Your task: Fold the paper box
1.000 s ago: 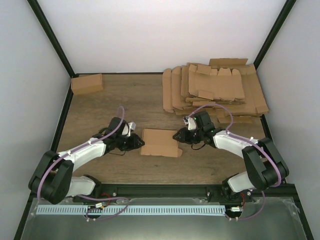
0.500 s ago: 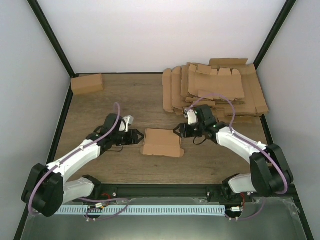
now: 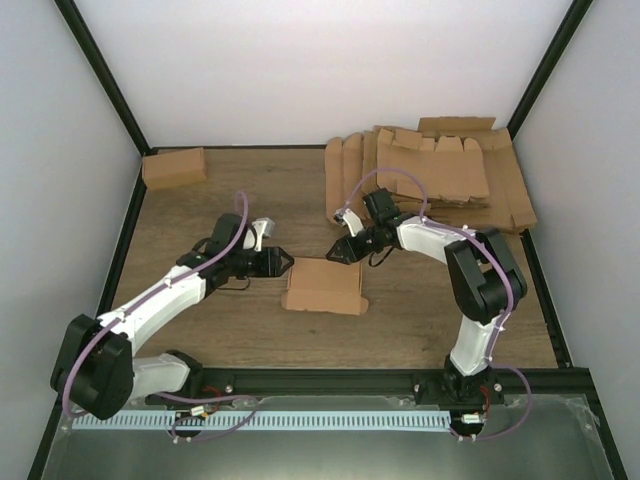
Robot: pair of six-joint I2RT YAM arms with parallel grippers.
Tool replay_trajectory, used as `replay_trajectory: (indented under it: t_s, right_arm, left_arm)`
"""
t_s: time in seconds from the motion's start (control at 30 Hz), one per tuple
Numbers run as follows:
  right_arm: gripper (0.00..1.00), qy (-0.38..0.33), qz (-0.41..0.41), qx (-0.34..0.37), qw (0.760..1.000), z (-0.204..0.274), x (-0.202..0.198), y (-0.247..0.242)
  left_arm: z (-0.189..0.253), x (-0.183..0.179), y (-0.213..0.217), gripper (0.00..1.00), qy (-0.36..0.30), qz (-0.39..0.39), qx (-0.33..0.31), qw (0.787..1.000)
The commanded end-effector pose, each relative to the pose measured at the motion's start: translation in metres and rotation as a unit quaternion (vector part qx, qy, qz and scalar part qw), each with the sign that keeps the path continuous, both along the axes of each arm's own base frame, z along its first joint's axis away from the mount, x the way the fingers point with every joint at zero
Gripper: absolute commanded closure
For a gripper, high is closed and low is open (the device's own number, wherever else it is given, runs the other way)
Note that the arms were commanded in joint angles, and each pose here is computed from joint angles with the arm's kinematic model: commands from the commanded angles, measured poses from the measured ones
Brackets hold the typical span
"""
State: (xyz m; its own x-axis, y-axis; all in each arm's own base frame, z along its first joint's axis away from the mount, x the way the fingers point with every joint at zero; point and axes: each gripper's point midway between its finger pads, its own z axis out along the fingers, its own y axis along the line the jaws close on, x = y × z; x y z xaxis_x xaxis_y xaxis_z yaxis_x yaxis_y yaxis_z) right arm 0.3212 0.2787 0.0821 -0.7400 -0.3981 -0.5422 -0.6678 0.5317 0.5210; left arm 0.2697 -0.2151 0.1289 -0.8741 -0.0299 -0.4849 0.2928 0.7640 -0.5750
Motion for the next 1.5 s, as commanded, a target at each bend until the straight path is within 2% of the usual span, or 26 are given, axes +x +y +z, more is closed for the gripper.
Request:
replay_trajectory:
  t_s: [0.0, 0.53, 0.83, 1.0, 1.27, 1.47]
  right_arm:
    - [0.60, -0.035, 0.047, -0.002, 0.998, 0.004, 0.003, 0.003]
    - [0.67, -0.010, 0.015, -0.052, 0.998, -0.030, 0.019, -0.007]
    - [0.67, 0.044, -0.017, -0.030, 0.998, -0.055, 0.045, -0.018]
    - [0.67, 0.042, -0.015, -0.020, 0.999, -0.053, 0.048, -0.017]
    - [0.67, 0.041, -0.008, -0.012, 0.999, -0.050, 0.047, -0.015]
    - [0.66, 0.023, -0.021, -0.023, 0.999, -0.044, 0.055, -0.021]
  left_arm:
    - [0.011, 0.004, 0.000, 0.45, -0.017, -0.009, 0.004, 1.000]
    - [0.031, 0.010, -0.005, 0.45, -0.027, -0.019, 0.004, 0.999]
    - [0.104, 0.012, -0.009, 0.44, -0.079, -0.027, -0.025, 0.996]
    - [0.128, 0.001, -0.023, 0.44, -0.078, -0.064, -0.075, 0.992]
    - [0.092, -0.030, -0.050, 0.47, -0.022, -0.125, -0.147, 0.981]
    - [0.057, -0.034, -0.055, 0.52, -0.006, -0.128, -0.127, 0.984]
